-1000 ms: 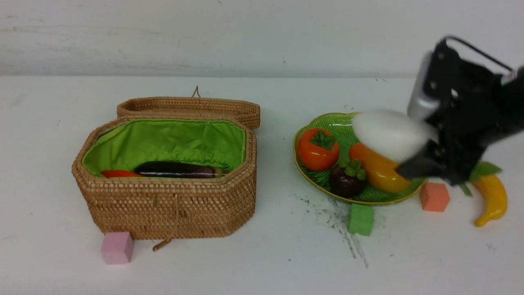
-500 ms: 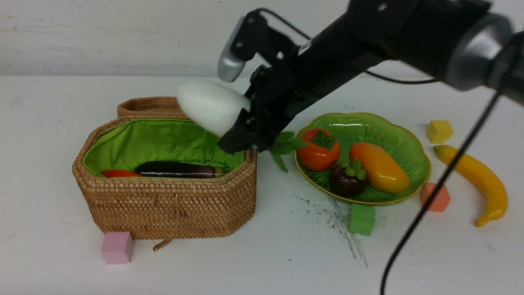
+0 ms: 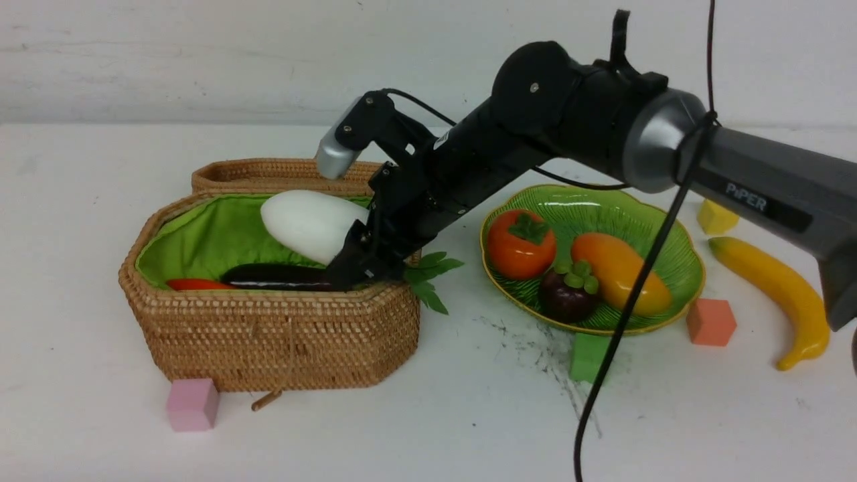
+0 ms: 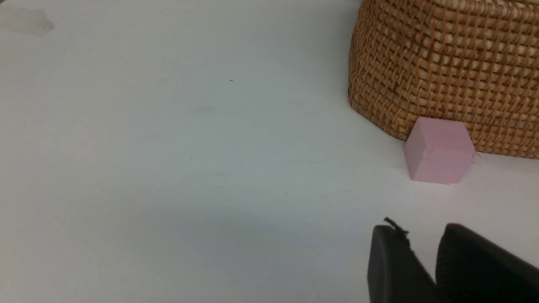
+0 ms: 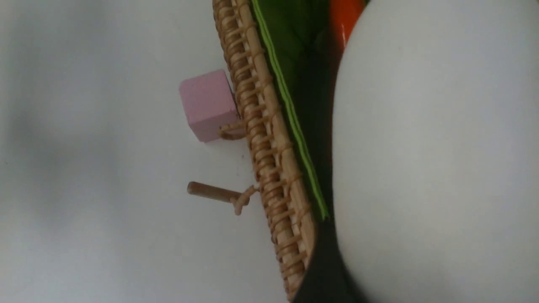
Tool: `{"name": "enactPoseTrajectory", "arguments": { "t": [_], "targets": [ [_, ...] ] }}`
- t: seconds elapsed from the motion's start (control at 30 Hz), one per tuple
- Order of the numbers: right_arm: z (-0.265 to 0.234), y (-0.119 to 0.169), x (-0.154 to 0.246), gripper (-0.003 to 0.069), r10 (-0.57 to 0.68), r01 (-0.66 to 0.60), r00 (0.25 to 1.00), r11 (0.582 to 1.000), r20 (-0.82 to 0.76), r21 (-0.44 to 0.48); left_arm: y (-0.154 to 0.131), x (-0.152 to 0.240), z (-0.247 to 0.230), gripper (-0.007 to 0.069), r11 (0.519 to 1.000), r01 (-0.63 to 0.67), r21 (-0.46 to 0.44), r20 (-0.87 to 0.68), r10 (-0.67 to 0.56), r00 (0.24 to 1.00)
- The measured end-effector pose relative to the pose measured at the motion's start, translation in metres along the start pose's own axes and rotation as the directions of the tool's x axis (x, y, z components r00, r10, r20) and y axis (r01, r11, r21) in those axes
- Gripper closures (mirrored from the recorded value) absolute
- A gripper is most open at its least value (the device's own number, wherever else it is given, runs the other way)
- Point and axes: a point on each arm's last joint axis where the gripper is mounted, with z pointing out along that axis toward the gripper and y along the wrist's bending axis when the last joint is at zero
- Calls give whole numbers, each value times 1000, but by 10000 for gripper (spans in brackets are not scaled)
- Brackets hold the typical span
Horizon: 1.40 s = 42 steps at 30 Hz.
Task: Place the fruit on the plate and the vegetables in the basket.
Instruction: Take a daikon with your right arm and place it on the basket on the left.
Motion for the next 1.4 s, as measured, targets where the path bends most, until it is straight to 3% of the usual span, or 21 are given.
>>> {"name": "enactPoseTrajectory", "arguments": {
  "t": [0.47, 0.77, 0.9, 1.0, 1.2, 1.4],
  "targets": [
    [13, -11, -2, 127, -30, 22, 996, 995, 86, 94, 0, 0, 0, 443, 1000, 0, 0, 0, 0, 1000],
    [34, 2, -2, 119, -66, 61, 995, 996, 75, 70, 0, 0, 0, 438, 1000, 0, 0, 0, 0, 1000],
    [35, 2, -2, 9, -68, 62, 995, 995, 76, 73, 0, 0, 0, 431, 1000, 0, 0, 0, 0, 1000],
    [33, 2, -4, -21, -71, 64, 994, 995, 81, 78, 0, 0, 0, 428, 1000, 0, 0, 0, 0, 1000],
    [17, 6, -15, 8, -95, 85, 990, 992, 106, 96, 0, 0, 0, 428, 1000, 0, 0, 0, 0, 1000],
    [-34, 14, -34, 67, -158, 146, 984, 981, 84, 129, 0, 0, 0, 424, 1000, 0, 0, 0, 0, 1000]
  ]
}}
